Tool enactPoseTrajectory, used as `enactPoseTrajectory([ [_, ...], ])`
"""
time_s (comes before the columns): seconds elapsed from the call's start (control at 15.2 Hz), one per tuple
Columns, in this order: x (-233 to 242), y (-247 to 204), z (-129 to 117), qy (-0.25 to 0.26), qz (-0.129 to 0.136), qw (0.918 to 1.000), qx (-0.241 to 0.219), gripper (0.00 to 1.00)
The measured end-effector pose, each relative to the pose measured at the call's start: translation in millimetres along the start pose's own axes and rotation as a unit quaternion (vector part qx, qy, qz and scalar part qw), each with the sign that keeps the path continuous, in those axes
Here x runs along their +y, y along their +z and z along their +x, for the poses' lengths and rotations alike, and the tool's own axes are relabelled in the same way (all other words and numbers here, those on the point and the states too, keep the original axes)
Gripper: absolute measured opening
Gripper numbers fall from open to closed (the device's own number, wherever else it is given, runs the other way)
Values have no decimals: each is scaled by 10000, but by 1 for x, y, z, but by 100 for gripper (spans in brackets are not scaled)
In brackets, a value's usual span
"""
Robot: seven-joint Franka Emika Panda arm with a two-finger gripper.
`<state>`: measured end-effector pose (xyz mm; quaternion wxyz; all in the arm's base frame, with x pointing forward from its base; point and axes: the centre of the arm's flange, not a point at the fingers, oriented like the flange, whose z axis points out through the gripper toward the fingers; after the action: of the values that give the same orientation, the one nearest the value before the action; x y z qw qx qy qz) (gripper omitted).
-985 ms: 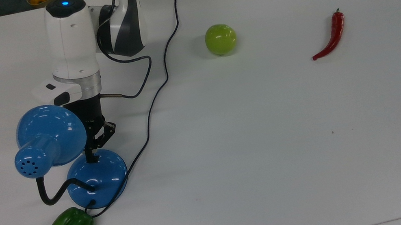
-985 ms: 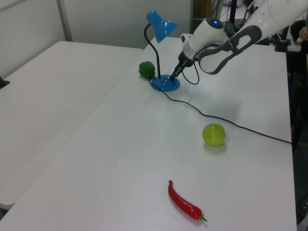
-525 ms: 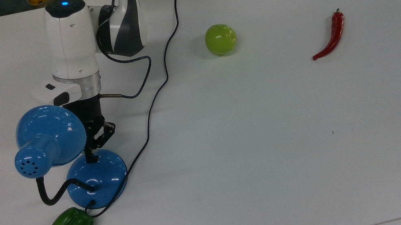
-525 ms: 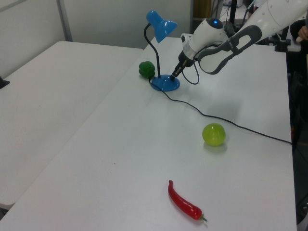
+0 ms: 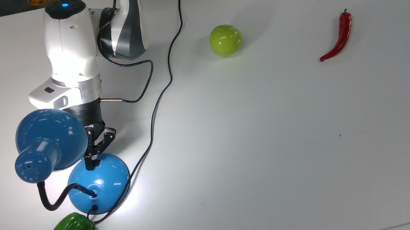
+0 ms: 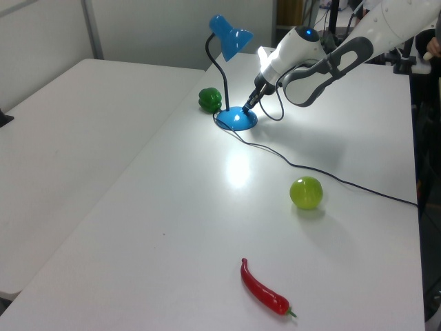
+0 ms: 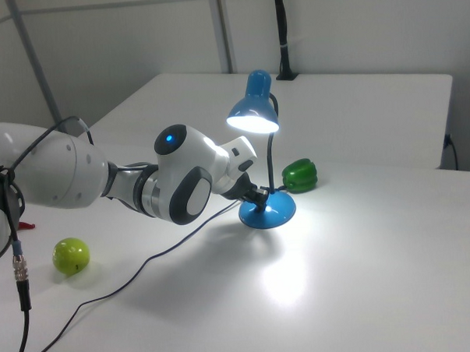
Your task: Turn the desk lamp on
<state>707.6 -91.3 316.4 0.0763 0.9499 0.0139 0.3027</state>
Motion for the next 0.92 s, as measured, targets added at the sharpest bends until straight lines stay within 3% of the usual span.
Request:
enactPoseTrajectory([
  [0.72,7,-20,15,59,-7,9998,203,1],
  [0.92,10,-36,8,97,32,9999,17,1],
])
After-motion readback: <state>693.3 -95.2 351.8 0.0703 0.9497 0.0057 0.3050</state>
